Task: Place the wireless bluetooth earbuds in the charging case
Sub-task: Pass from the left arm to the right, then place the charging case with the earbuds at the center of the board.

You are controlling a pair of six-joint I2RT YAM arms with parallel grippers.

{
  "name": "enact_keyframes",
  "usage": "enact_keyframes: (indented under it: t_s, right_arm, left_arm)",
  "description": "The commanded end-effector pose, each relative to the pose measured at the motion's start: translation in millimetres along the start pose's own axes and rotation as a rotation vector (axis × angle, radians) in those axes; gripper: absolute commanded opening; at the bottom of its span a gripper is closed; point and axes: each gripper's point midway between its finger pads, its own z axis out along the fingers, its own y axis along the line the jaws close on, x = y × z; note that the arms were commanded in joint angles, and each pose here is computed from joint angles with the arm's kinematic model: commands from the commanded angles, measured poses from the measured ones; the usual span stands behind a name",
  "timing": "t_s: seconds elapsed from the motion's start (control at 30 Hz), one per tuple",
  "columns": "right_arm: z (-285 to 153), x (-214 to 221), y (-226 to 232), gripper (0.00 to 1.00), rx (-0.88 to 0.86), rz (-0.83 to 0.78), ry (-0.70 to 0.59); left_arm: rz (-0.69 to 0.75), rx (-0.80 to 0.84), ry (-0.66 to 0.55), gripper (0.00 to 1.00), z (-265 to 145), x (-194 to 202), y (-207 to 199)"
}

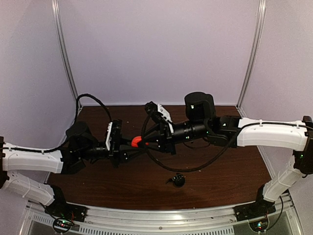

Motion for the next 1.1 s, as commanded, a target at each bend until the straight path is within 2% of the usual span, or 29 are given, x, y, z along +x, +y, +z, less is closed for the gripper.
enact_keyframes:
  t_s: [0.0,0.03,0.13,0.23,0.37,0.43,0.57,0.7,0.8,1.07]
  right_arm:
    - [-9,-18,-1,0.10,0.047,-0.041,-0.023]
    - [-11,-18,-2,0.09,0.055,-0.045,-0.024]
    - [-16,-21,-5,0.08,0.083,-0.052,-0.034]
    - [-22,-22,-11,0.07,0.116,-0.048,-0.047]
    - [-34,-18,-29,0.07,0.174,-0.023,-0.063]
    - [-44,-13,-47,0.07,0.213,0.048,-0.085]
    - [-71,17,-106,0.08,0.331,0.229,-0.105]
    - [-99,73,-167,0.08,0.466,0.423,-0.085]
    - [-116,120,-199,0.07,0.502,0.560,-0.079]
    - [-141,199,-253,0.08,0.588,0.726,-0.054]
  left_arm:
    - [0.047,-0.014,-0.084,0.23,2,-29,3]
    - [0.047,-0.024,-0.085,0.32,1,-29,4]
    - [0.030,-0.072,-0.077,0.50,0,-27,11]
    - [0.010,-0.118,-0.069,0.62,-2,-23,19]
    - [-0.004,-0.162,-0.065,0.72,-7,-19,25]
    - [-0.004,-0.182,-0.073,0.77,-10,-20,26]
    - [-0.029,-0.258,-0.091,0.97,-20,-21,37]
    - [-0.071,-0.355,-0.099,0.98,-29,-22,53]
    - [-0.072,-0.349,-0.114,0.98,-31,-25,50]
    - [-0.090,-0.376,-0.080,0.98,-32,-18,56]
